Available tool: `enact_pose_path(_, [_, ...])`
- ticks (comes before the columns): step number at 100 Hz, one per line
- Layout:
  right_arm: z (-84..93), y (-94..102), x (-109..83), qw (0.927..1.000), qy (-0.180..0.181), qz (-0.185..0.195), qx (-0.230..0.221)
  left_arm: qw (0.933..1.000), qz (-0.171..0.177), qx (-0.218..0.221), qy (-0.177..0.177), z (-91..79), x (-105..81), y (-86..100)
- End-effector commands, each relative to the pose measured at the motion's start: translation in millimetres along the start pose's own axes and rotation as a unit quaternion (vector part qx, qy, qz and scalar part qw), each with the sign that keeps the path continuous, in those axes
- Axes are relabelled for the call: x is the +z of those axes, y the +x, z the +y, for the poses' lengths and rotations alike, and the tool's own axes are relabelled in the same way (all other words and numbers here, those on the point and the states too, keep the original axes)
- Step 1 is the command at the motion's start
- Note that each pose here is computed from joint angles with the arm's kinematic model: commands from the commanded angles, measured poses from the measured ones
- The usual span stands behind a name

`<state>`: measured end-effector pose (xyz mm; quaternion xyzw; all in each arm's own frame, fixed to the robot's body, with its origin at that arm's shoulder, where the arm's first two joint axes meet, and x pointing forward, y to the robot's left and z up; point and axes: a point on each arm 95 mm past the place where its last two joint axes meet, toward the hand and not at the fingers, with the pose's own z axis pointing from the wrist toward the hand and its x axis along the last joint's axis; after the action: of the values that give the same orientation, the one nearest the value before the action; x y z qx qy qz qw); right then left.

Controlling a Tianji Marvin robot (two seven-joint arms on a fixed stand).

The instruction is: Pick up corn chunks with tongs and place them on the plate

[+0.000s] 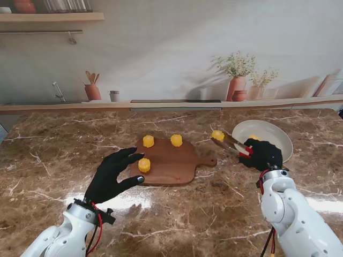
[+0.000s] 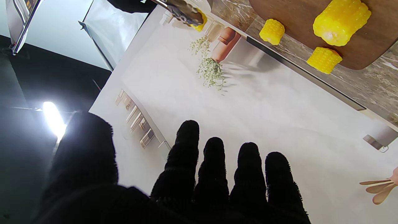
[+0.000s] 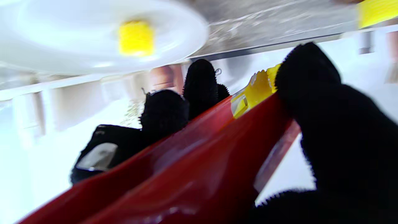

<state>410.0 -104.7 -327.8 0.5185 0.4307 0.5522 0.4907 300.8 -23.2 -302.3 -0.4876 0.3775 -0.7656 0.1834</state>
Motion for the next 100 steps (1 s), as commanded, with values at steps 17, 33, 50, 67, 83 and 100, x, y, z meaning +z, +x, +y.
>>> enact_pose_path(17, [20.9,-59.6,32.9,0.9944,-0.019,-0.100,-0.027,1.0000,-0.004,-0.003,-0.006,4.4,0.8,-0.5])
enact_pose_path(33, [18.9,-89.6,41.5,0.9880,-0.017,-0.147,-0.042,0.9999,-0.010,0.000,-0.010,3.7,-0.6,-1.5])
enact_pose_path(50, [11.6,-114.5,43.9,0.9789,-0.009,-0.200,-0.043,0.9998,-0.016,0.002,-0.011,4.4,-2.1,-2.0])
enact_pose_path(67, [1.0,-129.5,43.9,0.9732,0.008,-0.224,-0.050,0.9997,-0.018,0.002,-0.014,5.9,-1.8,-2.2])
enact_pose_path(83, [-6.8,-133.4,42.6,0.9716,0.029,-0.230,-0.048,0.9997,-0.019,0.004,-0.018,6.0,-0.6,-2.4])
enact_pose_path(100, [-11.3,-131.7,39.9,0.9742,0.037,-0.218,-0.046,0.9997,-0.018,0.004,-0.018,6.5,0.0,-2.7])
